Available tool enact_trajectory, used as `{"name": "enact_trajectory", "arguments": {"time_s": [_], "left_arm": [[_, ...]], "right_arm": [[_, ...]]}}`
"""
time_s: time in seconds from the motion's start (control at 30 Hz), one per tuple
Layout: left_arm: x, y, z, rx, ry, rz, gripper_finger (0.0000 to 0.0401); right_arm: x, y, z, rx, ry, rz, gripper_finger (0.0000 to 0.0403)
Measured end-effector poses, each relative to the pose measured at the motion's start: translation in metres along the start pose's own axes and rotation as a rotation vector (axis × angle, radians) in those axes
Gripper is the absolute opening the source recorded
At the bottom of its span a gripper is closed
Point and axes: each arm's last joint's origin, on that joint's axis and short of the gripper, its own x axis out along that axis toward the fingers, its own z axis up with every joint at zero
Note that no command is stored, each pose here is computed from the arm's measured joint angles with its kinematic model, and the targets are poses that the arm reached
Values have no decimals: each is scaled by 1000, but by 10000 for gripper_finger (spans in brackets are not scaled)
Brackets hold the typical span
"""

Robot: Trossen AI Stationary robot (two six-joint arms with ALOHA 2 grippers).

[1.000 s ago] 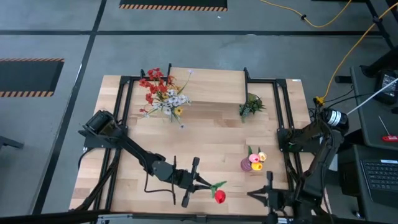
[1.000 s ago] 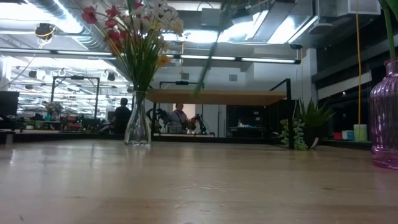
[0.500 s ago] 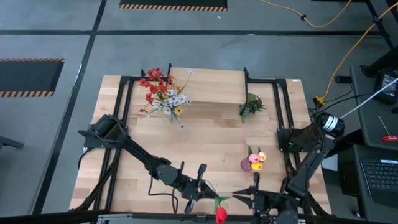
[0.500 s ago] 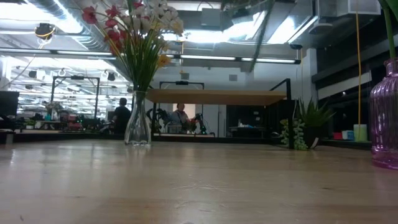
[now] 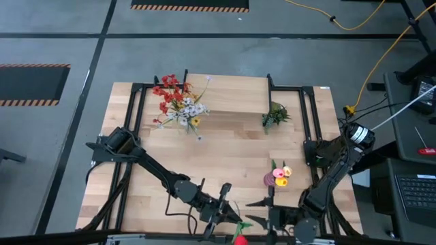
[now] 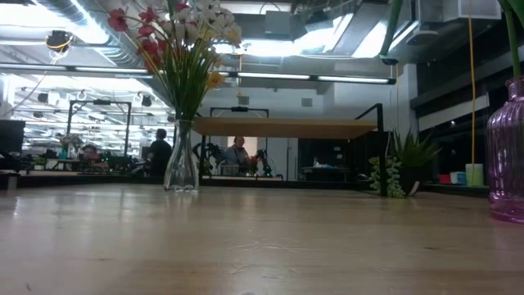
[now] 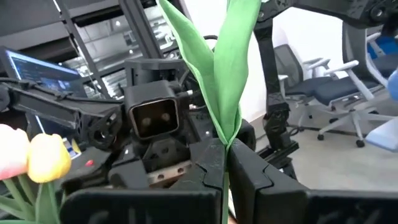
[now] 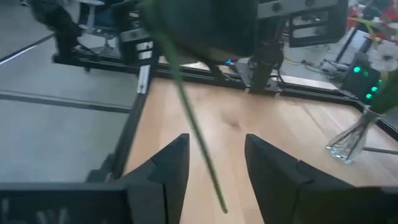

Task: Pick and place flowers into a vace then onto a shelf
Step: Put the red flower into the purple vase

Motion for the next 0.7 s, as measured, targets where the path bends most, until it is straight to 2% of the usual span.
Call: {"name": "enact_trajectory", "arguments": {"time_s": [0.07,0.27,0.7], "left_arm": [[0,1,-1,7,3,4,3],[1,11,-5,6,13,26,3],[2,15,-4,-16,-24,5,3]], "right_arm": [[5,-3,1,7,4,1,158],[16,-8,1,15,35,103,154],[18,-8,2,-57,29,111,153]]}}
